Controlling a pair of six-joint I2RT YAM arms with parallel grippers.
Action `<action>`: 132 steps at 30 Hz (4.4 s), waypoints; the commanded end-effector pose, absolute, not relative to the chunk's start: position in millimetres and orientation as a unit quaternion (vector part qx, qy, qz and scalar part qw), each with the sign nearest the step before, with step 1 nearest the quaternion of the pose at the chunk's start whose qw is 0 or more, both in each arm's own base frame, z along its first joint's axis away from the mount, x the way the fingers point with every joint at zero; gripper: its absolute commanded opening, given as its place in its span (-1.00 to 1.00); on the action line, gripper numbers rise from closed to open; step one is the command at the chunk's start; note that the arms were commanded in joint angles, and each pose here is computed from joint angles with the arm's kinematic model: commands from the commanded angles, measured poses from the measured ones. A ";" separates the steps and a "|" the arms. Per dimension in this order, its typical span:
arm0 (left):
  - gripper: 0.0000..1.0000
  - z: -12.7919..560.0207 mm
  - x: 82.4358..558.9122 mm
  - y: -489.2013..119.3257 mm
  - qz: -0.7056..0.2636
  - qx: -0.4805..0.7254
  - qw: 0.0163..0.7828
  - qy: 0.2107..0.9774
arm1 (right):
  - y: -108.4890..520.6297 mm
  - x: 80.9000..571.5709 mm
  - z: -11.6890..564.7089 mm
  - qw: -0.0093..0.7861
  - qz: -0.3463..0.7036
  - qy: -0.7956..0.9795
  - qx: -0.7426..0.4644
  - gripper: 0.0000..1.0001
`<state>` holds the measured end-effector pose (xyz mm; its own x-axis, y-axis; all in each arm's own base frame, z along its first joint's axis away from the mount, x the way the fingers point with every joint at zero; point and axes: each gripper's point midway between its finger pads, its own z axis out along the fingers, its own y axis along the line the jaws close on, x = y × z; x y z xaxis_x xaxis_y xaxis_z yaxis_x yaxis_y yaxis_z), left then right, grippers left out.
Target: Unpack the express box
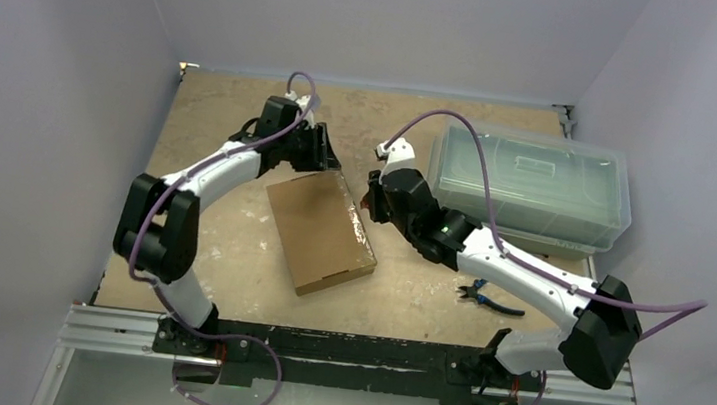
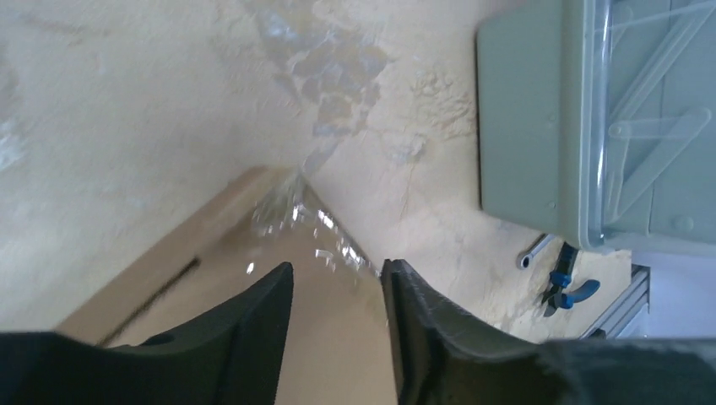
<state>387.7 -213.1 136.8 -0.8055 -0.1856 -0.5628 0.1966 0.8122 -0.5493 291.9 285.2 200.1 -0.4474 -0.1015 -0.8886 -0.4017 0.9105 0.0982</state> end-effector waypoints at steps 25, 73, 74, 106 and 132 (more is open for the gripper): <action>-0.97 87.0 444.4 -247.3 -0.362 0.002 0.279 0.889 | 304.3 293.4 203.8 0.514 0.164 0.830 -0.144 -1.00; -1.00 24.7 455.0 -194.1 -0.241 -0.068 0.269 0.930 | 265.5 184.9 164.5 0.432 0.122 0.881 -0.148 -1.00; -1.00 24.8 455.6 -193.5 -0.240 -0.069 0.269 0.930 | 264.9 181.4 162.8 0.430 0.122 0.882 -0.149 -1.00; -1.00 69.5 448.8 -218.3 -0.238 0.014 0.309 0.921 | 293.8 203.9 268.1 0.563 0.115 0.814 -0.086 -1.00; 0.06 229.2 343.5 -99.9 -0.097 -0.049 0.469 0.876 | 177.6 160.4 135.4 0.205 -0.118 0.950 -0.204 -1.00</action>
